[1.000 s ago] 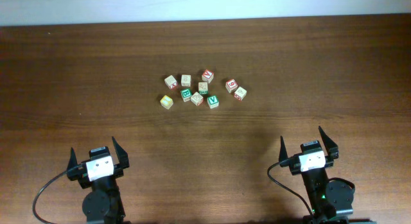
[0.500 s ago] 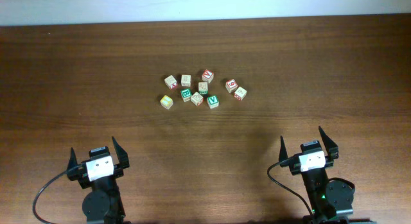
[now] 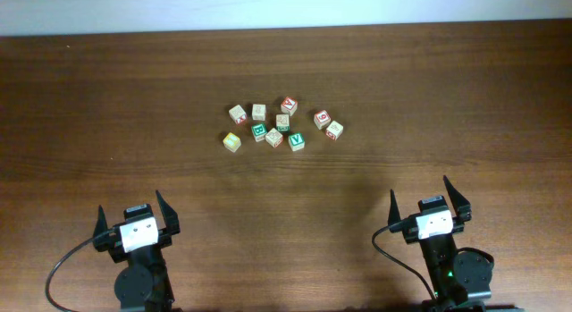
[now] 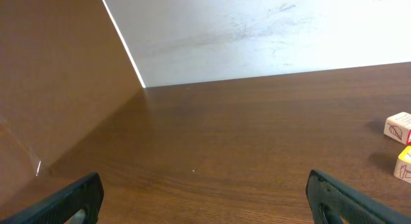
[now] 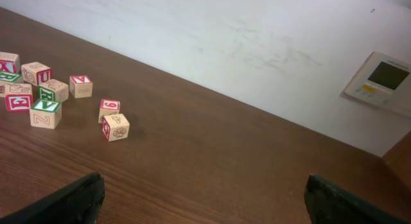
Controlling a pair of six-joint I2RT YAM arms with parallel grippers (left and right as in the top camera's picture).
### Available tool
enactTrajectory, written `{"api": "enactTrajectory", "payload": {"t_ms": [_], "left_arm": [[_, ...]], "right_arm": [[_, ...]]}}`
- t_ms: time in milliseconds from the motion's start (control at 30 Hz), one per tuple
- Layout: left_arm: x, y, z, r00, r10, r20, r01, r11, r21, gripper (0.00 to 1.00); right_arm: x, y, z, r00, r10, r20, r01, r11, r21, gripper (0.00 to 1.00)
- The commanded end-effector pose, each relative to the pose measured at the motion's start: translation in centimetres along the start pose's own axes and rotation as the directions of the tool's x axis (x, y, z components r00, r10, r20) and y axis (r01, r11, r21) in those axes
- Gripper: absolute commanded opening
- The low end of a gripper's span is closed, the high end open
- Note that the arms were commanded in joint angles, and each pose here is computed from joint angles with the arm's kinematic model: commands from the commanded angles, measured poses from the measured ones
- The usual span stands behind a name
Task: Rotate 5 blocks
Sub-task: 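Raise both arms from rest toward the block cluster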
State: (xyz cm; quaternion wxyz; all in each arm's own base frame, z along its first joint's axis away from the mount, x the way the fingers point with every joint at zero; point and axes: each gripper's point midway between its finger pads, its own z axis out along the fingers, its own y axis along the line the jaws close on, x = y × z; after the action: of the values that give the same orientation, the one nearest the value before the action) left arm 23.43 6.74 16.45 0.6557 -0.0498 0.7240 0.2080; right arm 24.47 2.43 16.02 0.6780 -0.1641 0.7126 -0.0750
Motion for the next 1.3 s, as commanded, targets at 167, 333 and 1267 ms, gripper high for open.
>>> {"api": "enactTrajectory", "payload": {"t_ms": [167,333,1267], "left_arm": [[0.1,-0.4,0.0,1.000,0.011,0.007,-0.012,1.000,0.017,0.99],[0.1,-0.4,0.0,1.000,0.012,0.007,-0.012,1.000,0.017,0.99],[-5.1,-7.3,-2.3,0.979,-0.156,0.129,0.078,0.879,0.470,0.99]], "right_arm": [[0.3,0.1,0.0,1.000,0.008,-0.003,-0.008,1.000,-0.001,0.99],[0.3,0.1,0.0,1.000,0.008,-0.003,-0.008,1.000,-0.001,0.99],[-4.9,3.5,-1.0,0.978,0.086,0.190,-0.038,0.970,-0.241,0.99]]}}
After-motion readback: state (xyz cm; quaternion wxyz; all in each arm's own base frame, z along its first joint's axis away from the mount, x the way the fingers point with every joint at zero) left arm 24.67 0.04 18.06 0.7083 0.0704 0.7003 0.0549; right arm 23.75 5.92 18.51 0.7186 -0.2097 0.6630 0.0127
